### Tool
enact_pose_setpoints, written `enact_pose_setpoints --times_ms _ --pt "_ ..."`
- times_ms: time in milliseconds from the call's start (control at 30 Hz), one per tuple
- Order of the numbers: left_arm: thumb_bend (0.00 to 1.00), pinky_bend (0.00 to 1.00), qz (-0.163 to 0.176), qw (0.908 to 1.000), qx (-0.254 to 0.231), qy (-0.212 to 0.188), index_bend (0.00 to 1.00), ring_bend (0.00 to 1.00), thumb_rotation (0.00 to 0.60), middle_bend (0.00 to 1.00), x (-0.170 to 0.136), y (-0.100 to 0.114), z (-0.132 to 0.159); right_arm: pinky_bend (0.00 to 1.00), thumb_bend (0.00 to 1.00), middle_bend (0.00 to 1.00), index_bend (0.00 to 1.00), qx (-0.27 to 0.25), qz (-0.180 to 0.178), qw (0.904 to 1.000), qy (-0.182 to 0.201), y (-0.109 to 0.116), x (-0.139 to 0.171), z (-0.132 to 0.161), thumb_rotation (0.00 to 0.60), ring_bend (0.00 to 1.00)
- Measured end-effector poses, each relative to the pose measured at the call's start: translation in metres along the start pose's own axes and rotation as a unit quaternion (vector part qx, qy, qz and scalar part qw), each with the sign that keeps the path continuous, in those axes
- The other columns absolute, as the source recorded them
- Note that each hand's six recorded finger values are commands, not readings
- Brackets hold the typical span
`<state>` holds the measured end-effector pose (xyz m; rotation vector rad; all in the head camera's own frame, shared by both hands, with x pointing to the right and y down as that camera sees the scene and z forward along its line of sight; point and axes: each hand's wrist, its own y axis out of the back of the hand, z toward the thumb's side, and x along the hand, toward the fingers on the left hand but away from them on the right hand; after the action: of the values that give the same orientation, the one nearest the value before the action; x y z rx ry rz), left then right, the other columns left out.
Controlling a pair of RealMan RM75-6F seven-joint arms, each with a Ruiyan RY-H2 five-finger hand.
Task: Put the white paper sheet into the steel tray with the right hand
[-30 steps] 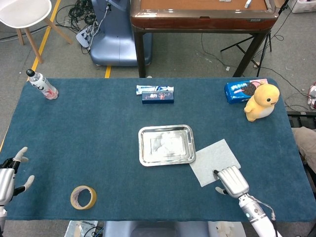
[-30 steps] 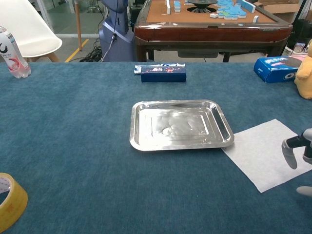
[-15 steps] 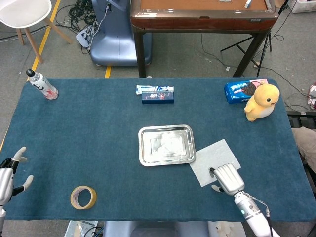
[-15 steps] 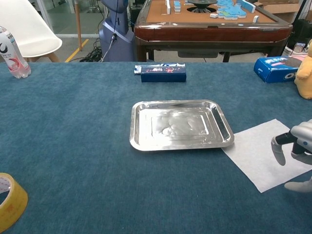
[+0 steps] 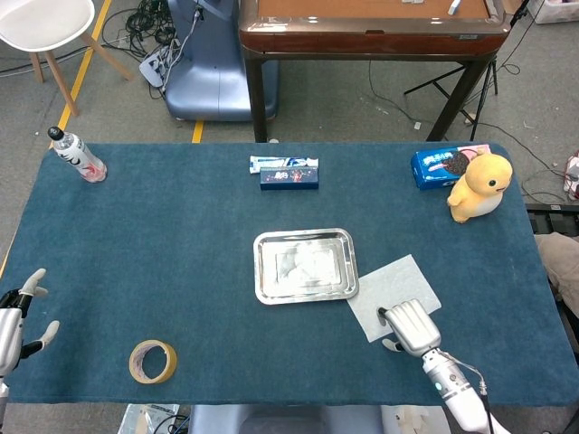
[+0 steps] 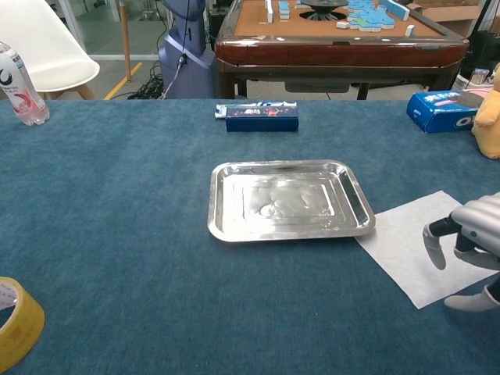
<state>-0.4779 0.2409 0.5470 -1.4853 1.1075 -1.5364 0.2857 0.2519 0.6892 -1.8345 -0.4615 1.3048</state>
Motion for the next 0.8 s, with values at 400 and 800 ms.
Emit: enact_pose_setpoints --times_ms 400,800 --pt "0.26 0.46 0.003 1.0000 -0.002 0.001 0.11 0.29 0.600 0.36 0.000 0.002 -0.001 1.00 0.00 1.00 0.56 -0.001 0.009 0.9999 0.007 -0.006 -0.008 0.008 0.600 1.00" --pt "0.26 0.46 0.006 1.0000 -0.004 0.002 0.11 0.29 0.600 0.36 0.000 0.004 -0.002 1.00 0.01 1.00 0.56 0.000 0.015 0.9998 0.009 -0.010 -0.012 0.011 0.600 1.00"
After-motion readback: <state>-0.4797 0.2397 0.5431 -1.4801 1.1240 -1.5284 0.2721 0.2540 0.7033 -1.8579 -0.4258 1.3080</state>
